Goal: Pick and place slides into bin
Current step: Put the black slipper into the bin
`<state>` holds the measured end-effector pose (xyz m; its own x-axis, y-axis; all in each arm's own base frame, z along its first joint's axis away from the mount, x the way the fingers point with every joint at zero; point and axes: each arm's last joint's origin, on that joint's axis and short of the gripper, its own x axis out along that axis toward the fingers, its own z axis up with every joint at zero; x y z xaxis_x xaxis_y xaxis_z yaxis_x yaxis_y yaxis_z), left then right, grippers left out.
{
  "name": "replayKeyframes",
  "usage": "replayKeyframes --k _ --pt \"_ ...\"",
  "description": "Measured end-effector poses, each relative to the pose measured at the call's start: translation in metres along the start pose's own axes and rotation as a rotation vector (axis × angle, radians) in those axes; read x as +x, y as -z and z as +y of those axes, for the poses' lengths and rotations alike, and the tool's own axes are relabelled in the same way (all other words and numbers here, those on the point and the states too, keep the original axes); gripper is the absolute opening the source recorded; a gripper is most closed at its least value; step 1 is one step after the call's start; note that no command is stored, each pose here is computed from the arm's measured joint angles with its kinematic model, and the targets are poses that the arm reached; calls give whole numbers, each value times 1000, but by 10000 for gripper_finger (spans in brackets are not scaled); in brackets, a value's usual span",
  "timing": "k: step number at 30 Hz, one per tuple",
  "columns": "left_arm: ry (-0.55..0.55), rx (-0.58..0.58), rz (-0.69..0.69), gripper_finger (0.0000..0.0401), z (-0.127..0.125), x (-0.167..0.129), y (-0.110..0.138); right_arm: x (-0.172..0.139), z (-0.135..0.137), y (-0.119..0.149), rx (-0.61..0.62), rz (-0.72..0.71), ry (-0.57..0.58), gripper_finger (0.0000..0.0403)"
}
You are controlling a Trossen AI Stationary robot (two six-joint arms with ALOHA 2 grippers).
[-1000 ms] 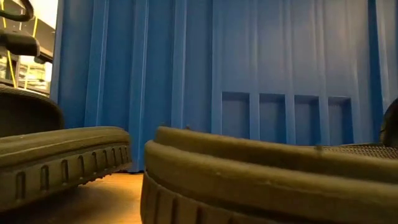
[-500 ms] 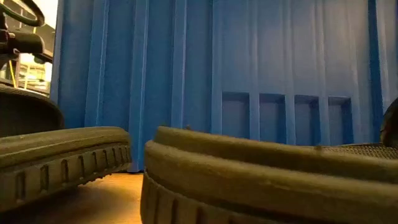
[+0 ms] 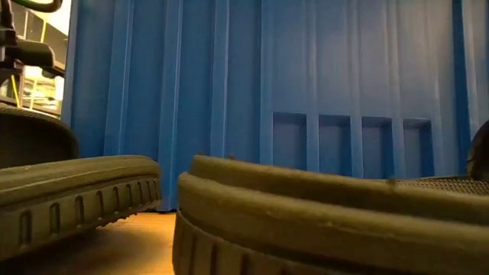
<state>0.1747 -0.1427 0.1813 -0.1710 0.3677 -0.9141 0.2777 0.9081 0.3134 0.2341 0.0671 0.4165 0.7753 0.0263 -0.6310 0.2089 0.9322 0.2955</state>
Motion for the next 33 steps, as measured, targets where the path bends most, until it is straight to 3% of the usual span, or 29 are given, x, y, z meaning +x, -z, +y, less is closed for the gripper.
replayKeyframes --k 6,15,23,33 --pt "25 -23 3 216 -1 0 -1 0 0 0 -24 -2 4 303" --pt "45 81 9 216 -2 -1 0 0 -1 -1 -75 -20 36 303" --pt "47 137 23 216 -1 -5 0 0 -2 -1 -27 -46 76 303" --pt "14 365 2 216 0 -5 0 0 -4 3 37 3 88 303"
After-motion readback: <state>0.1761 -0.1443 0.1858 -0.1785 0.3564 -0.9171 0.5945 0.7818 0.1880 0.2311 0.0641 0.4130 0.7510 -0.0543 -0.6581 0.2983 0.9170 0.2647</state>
